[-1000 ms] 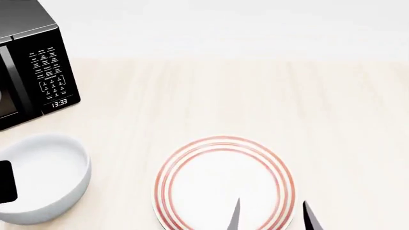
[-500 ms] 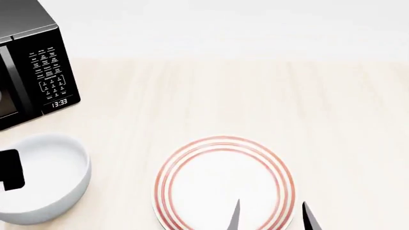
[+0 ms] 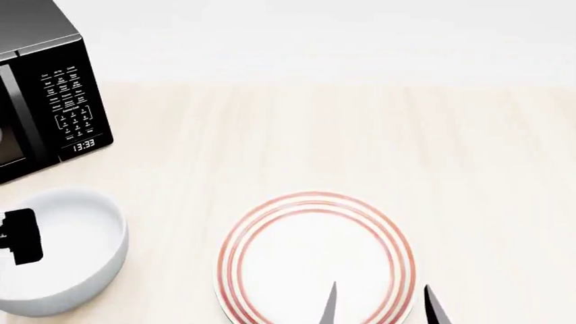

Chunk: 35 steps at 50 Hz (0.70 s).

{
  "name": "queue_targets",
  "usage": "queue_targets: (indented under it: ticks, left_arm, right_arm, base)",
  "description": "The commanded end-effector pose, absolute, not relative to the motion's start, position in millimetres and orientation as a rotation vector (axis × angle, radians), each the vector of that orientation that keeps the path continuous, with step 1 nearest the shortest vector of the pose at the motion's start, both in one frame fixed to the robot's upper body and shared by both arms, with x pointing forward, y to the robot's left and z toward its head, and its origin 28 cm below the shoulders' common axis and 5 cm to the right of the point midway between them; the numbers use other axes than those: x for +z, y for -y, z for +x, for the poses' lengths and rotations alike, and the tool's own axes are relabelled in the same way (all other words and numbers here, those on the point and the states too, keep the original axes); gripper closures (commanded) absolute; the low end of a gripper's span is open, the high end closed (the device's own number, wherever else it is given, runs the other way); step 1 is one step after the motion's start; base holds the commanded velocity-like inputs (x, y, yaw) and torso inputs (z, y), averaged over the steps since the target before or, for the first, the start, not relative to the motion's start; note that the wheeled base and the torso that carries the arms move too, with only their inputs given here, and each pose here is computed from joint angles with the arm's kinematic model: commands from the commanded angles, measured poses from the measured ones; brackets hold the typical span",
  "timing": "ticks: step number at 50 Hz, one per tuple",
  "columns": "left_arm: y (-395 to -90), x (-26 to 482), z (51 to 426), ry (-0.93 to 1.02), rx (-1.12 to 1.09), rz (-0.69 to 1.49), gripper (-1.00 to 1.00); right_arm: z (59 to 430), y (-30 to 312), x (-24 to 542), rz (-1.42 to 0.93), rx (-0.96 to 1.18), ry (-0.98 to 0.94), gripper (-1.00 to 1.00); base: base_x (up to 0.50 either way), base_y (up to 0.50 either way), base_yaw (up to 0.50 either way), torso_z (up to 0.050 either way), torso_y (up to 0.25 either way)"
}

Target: Pick up the white bowl and put it on the plate.

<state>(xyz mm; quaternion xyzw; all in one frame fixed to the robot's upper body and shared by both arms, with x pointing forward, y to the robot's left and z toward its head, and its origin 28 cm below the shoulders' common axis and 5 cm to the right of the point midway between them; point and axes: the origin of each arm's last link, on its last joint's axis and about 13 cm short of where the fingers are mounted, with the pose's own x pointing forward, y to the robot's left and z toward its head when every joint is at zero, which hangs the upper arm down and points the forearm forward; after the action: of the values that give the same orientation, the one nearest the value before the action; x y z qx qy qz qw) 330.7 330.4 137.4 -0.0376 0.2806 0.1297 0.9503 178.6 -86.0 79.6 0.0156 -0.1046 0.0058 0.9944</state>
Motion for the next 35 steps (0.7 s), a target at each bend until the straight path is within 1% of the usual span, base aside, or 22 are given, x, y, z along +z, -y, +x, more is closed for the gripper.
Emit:
queue_targets:
  ticks: [1, 35]
  left_arm:
    - [-329.5, 128.8, 334.5, -0.581, 0.266, -0.076, -1.00]
    - [-331.7, 114.5, 336.8, -0.604, 0.293, -0.050, -1.00]
  right_arm:
    - [178.7, 85.7, 79.1, 0.028, 0.014, 0.211, -1.00]
    - [178.2, 85.5, 78.9, 0.030, 0.018, 0.210, -1.00]
  base:
    - [0.00, 0.00, 0.00, 0.000, 0.000]
    - [0.00, 0.00, 0.00, 0.000, 0.000]
